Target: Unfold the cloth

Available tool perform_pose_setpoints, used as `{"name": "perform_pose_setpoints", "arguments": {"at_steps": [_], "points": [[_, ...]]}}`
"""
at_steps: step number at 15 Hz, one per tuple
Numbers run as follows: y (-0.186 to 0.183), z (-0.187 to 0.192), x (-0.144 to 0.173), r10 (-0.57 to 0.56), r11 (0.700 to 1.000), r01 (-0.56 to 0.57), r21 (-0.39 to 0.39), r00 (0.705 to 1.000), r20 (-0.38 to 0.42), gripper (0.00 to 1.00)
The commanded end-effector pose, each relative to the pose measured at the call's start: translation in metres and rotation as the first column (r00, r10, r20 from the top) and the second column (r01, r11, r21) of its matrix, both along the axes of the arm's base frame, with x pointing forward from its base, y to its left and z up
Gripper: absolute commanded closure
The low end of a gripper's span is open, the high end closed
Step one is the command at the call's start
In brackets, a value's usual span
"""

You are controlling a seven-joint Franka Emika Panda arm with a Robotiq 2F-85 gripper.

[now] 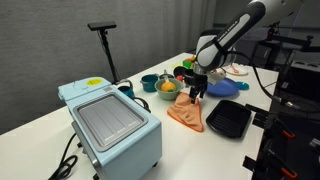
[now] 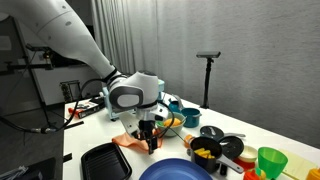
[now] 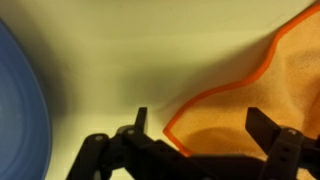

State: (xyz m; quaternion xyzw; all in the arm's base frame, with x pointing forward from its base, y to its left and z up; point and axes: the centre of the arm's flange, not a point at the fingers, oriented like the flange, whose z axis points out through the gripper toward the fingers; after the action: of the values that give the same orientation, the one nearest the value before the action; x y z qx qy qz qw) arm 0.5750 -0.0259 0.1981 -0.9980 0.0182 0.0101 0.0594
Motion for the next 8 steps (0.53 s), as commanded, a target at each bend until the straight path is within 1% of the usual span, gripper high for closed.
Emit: {"name": "perform_pose_setpoints", "arguments": {"at_steps": [1,2,3,4,8], "points": [[0.016,-0.001,0.019,0.036,0.999,-0.035,-0.012,0.997,0.062,0.02],[0.021,-0.001,0.021,0.044,0.999,-0.043,-0.007,0.997,0.067,0.26],[0.025,-0.003,0.022,0.050,0.999,-0.050,-0.001,0.996,0.069,0.27],[0.029,-0.004,0.022,0.055,0.998,-0.055,0.006,0.996,0.066,0.31],[0.035,-0.003,0.020,0.070,0.997,-0.071,0.013,0.996,0.058,0.64]]}}
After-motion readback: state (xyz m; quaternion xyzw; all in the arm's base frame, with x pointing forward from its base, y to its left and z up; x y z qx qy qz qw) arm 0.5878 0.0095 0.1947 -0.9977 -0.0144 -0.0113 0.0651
